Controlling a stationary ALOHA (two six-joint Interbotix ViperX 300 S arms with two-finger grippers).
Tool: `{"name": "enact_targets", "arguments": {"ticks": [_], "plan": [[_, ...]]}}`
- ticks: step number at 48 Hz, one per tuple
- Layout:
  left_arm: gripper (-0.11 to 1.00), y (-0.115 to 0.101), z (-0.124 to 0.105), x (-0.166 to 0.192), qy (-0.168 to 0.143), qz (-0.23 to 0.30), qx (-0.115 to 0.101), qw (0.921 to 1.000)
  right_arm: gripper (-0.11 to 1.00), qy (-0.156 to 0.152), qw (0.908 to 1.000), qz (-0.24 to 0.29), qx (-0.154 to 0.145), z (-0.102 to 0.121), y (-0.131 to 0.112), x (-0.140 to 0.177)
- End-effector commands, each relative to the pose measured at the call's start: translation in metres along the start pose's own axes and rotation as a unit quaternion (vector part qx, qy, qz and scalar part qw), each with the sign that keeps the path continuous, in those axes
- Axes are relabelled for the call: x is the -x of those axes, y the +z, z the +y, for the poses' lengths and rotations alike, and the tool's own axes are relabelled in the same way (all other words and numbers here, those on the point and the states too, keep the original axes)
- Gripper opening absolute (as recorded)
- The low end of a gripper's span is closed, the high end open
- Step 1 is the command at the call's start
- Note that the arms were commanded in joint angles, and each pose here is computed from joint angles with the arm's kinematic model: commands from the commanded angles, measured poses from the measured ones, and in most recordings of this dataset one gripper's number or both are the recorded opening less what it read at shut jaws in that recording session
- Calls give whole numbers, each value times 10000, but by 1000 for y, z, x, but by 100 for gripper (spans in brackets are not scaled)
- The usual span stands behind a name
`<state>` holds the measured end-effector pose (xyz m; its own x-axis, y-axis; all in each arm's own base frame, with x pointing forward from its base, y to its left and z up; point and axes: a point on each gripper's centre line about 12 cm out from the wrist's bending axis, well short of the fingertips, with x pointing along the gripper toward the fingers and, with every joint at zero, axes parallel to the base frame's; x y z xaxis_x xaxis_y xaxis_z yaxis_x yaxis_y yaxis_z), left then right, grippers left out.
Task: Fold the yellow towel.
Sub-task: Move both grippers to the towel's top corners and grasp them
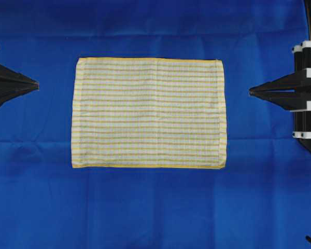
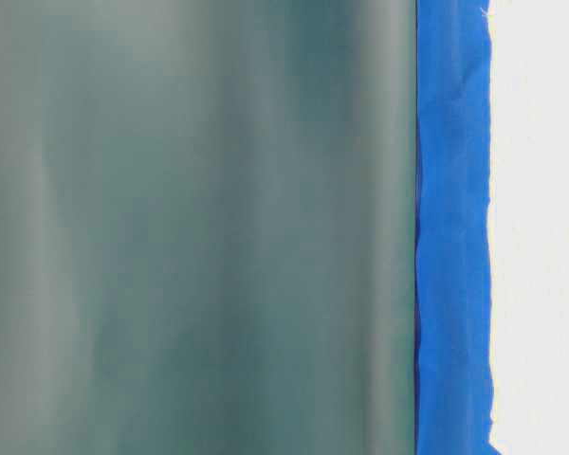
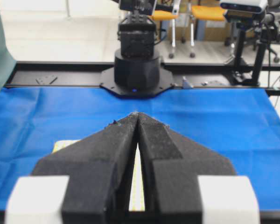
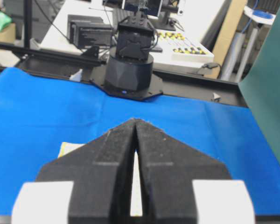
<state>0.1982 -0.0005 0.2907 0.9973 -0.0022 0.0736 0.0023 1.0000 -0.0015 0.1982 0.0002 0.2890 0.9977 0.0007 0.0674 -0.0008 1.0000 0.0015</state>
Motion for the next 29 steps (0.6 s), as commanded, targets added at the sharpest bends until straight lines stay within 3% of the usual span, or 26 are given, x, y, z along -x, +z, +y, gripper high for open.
{"name": "enact_targets", "arguments": {"ticks": [1, 8, 17, 22, 29], "plan": [[0, 6, 2, -4, 74, -54, 106, 9999, 0, -4, 9999, -107, -68, 0, 11, -5], [0, 3, 5, -8, 134, 77, 64, 9999, 0, -145, 9996, 151, -190, -5, 9, -10], [0, -17, 22, -17, 528, 502, 64, 9973, 0, -578, 9957, 581, -424, -22, -2, -13], [0, -30, 34, -23, 775, 782, 69, 9939, 0, -886, 9905, 886, -565, -35, -15, -15], [1, -51, 53, -31, 1144, 1239, 118, 9856, 1, -1484, 9761, 1331, -872, -60, -38, -18]]}}
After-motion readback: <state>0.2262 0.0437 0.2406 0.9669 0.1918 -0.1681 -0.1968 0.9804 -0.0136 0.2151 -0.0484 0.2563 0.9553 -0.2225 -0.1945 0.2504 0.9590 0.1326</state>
